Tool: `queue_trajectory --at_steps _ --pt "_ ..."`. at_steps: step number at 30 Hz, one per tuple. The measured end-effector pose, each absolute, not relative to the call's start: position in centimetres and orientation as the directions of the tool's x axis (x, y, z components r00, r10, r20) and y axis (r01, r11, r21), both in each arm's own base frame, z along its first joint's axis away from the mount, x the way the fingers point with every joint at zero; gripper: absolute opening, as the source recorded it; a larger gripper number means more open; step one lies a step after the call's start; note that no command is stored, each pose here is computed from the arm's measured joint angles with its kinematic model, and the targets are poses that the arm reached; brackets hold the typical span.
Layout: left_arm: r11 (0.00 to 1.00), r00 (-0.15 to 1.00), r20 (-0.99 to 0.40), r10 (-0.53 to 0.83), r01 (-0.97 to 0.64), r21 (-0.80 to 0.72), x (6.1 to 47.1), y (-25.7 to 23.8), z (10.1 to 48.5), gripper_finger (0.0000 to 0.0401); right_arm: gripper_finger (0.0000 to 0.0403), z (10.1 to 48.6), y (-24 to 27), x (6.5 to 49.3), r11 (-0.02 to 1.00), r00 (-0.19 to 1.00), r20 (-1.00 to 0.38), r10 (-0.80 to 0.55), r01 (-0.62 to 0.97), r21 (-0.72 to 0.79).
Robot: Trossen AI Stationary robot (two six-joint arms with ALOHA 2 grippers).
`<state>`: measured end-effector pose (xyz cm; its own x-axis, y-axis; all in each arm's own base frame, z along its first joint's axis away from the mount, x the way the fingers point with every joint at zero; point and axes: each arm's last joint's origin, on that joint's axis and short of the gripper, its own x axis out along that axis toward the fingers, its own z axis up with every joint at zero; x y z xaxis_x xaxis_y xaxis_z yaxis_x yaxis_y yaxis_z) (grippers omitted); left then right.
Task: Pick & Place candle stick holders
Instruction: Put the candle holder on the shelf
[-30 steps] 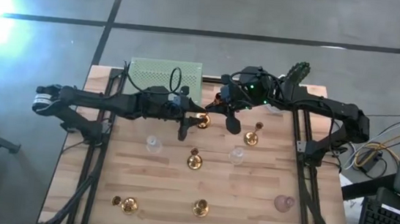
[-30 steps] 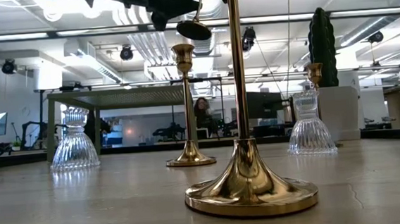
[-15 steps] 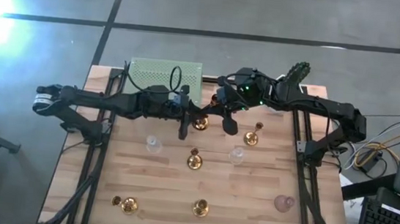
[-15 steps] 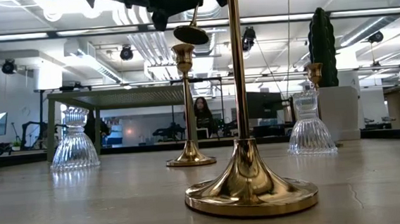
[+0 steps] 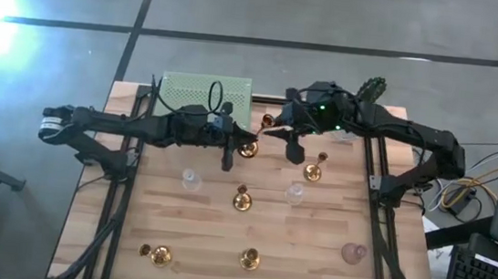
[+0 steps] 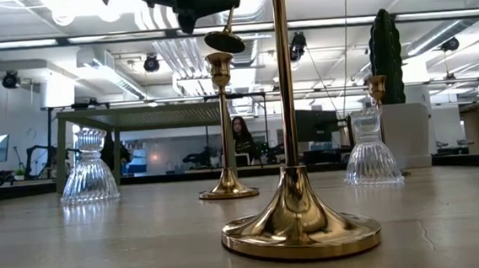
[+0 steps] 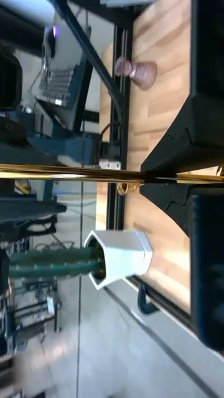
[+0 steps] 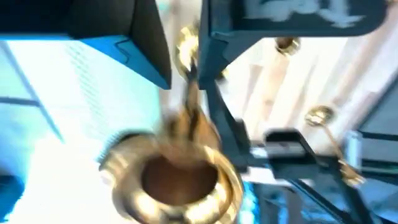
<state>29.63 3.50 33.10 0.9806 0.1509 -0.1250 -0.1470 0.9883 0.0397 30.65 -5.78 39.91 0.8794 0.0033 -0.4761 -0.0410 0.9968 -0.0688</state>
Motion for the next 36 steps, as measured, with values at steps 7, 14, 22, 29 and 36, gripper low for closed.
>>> queue_trajectory --at_steps 7,14,22,29,36 --pt "0.907 0.905 -0.108 0.412 -0.395 0.149 29.0 4.8 33.4 0.0018 0.0135 40.1 -5.6 27.3 0.993 0.791 -0.600 -0.120 0.093 -0.076" --pt "0.794 0.799 -0.012 0.601 -0.595 0.126 28.0 8.9 33.0 0.0018 0.0130 38.1 -5.3 25.1 0.980 0.770 -0.615 -0.170 0.198 -0.023" --pt "0.673 0.673 0.013 0.740 -0.740 0.026 25.6 14.0 32.0 0.0018 0.0097 35.9 -4.6 21.0 0.957 0.854 -0.461 -0.243 0.289 0.032" --pt "0.691 0.679 0.136 0.721 -0.720 -0.068 24.5 15.7 29.9 0.0018 0.0076 34.4 -4.0 17.7 0.946 0.892 -0.357 -0.276 0.317 0.062" --pt "0.658 0.650 0.139 0.747 -0.753 -0.019 24.6 17.1 27.2 0.0018 0.0064 33.5 -3.6 15.9 0.947 0.905 -0.322 -0.278 0.315 0.066"
